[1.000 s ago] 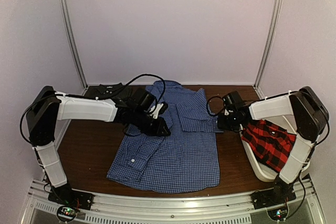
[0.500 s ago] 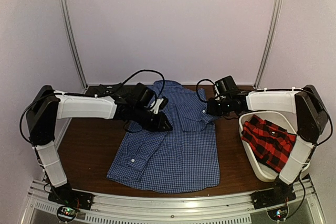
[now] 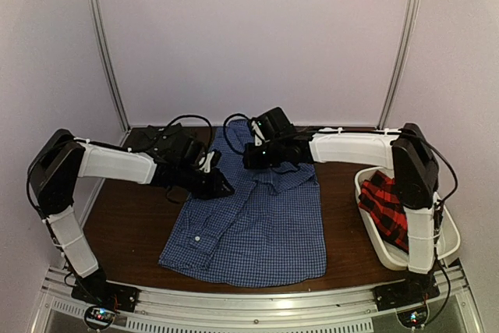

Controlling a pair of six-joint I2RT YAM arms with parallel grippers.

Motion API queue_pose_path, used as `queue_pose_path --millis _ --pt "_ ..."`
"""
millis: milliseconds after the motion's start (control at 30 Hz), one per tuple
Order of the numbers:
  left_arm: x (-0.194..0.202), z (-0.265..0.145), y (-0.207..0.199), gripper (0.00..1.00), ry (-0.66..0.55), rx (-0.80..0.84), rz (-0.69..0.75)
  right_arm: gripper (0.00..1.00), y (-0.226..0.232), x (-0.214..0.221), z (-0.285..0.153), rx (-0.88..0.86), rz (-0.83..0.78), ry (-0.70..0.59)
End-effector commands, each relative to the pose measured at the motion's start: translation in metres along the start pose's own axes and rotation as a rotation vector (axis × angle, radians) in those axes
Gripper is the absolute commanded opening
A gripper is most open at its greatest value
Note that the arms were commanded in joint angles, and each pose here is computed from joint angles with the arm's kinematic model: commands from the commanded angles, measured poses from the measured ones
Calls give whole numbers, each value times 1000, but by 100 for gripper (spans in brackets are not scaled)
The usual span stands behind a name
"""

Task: Fold and stack the long sleeve shirts
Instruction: Place the sleeve of the 1/3-folded shirt, then pick up the sleeve from the 1/3-folded shirt.

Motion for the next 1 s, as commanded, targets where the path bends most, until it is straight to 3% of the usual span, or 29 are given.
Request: queue_pose_path --millis 0,367,533,700,967 --pt "-6 -25 15 26 -113 68 -89 0 30 23 38 -63 -43 116" --pt "-8 -13 28 40 -131 133 -130 7 51 14 30 -125 -68 90" --pt "-12 -3 29 44 -156 176 -147 20 51 14 16 -134 -68 82" --pt "-12 8 37 48 -150 172 -160 29 52 6 -5 -131 -74 41" --pt "-3 8 49 50 -134 67 -180 33 42 5 -25 -68 -88 23"
Point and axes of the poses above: each gripper's point midway between its finger pads, its own z axis out along the fingers, its own y axis along the line the jaws close on, x = y × z, the point moved 10 cm from there along -z, back along the fingers, and after that the axes turned 3 degrees about -z, right-handed, at the moved point
